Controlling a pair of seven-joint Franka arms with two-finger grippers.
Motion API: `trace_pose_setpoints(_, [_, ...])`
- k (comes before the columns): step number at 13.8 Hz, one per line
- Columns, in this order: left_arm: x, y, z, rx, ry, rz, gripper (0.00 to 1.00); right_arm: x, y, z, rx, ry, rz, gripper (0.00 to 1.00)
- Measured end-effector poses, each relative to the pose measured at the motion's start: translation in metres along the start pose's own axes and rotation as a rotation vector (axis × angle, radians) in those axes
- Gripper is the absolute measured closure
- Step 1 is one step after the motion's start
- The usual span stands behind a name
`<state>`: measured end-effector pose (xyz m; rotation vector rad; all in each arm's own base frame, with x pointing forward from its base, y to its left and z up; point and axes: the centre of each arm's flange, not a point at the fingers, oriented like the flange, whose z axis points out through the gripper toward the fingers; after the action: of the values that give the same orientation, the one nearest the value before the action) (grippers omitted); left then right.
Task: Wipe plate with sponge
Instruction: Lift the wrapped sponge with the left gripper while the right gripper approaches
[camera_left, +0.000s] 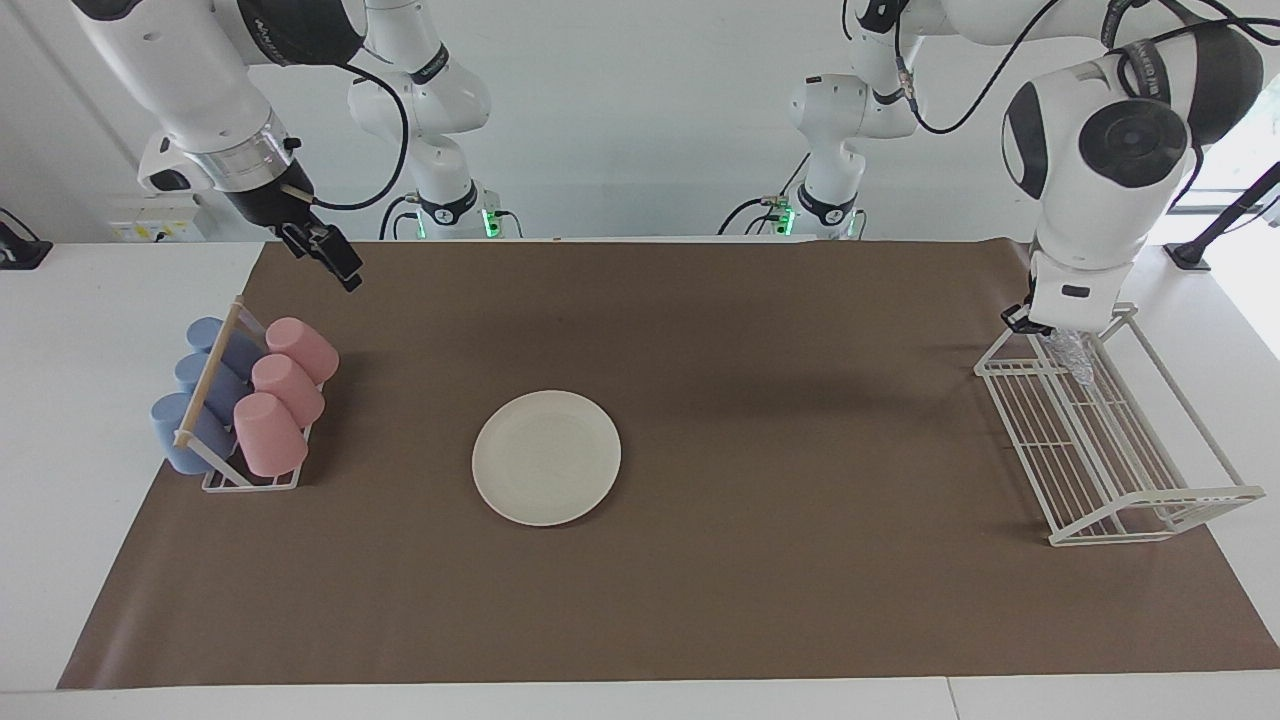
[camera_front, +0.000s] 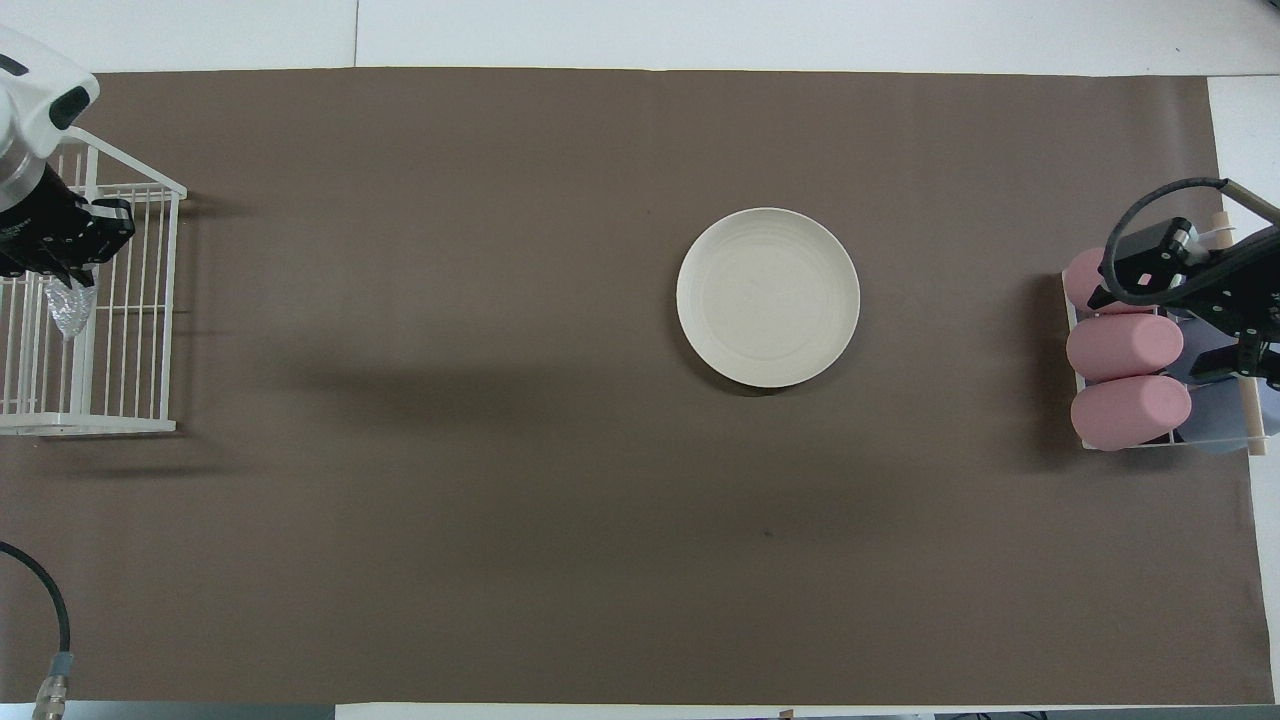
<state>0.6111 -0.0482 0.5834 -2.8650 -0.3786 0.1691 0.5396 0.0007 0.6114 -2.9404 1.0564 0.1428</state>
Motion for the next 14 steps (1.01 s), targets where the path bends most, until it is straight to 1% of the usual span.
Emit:
trace_pose_setpoints(2, [0.000, -0.015, -0.010, -0.252, -0.085, -0.057, 0.95, -0.005, -0.005, 0.000, 0.015, -0.014, 0.154, 0.00])
trace_pose_setpoints(4, [0.003, -0.029, -0.015, -0.456, -0.154, -0.117, 0.95, -0.015, -0.015, -0.001, 0.033, -0.037, 0.320, 0.00])
trace_pose_setpoints(6, [0.003, -0.042, -0.025, -0.638, -0.208, -0.153, 0.95, -0.033, -0.032, -0.004, 0.042, -0.049, 0.450, 0.00])
trace_pose_setpoints(8, [-0.001, -0.050, -0.024, -0.771, -0.253, -0.176, 0.95, -0.061, -0.054, -0.009, 0.045, -0.046, 0.522, 0.00])
trace_pose_setpoints(10, [-0.011, -0.042, -0.010, -0.901, -0.299, -0.201, 0.95, -0.089, -0.072, -0.014, 0.048, -0.037, 0.556, 0.00])
trace_pose_setpoints(12, [-0.031, -0.031, 0.010, -1.034, -0.336, -0.159, 0.95, -0.111, -0.086, -0.015, 0.046, -0.033, 0.581, 0.00])
trace_pose_setpoints(14, [-0.059, -0.024, 0.037, -1.161, -0.340, -0.087, 0.95, -0.133, -0.099, -0.012, 0.037, -0.032, 0.582, 0.00])
